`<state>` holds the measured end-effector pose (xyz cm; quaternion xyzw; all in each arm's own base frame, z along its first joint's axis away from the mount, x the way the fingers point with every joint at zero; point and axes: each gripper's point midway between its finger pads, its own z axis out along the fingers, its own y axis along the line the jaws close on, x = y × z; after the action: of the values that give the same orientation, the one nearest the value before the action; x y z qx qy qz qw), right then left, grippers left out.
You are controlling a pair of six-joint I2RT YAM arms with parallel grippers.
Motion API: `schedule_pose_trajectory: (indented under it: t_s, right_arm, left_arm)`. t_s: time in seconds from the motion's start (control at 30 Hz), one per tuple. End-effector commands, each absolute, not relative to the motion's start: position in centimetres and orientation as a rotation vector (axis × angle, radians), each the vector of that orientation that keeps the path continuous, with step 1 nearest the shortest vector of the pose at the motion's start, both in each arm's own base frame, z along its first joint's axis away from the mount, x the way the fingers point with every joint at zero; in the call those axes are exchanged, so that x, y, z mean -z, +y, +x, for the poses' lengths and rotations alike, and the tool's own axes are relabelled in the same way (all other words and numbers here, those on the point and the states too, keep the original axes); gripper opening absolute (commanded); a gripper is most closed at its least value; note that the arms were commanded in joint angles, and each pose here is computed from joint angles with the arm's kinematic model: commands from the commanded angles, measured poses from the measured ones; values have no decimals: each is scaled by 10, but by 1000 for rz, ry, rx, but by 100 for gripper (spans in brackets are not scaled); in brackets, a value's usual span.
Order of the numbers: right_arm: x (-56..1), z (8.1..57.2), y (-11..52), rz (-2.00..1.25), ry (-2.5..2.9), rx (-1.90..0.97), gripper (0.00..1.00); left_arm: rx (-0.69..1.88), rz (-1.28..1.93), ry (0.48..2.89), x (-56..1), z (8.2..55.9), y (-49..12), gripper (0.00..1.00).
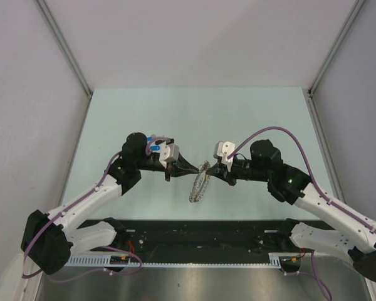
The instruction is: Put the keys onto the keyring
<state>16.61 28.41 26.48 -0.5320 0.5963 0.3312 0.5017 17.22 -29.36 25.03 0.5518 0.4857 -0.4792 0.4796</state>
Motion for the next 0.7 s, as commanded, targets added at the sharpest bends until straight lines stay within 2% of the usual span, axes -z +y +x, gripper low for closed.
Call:
schedule_pose_trajectory:
  t_s: [0.0,0.67]
  right_arm:
    - [-288,164,289,-1284,1373,-813,0]
    - [-285,166,289,-1281,1391,-809,0]
  left_arm:
    - [1154,1363,1082,-274,172,-295,0]
    - [1150,1365,1074,-274,172,-295,0]
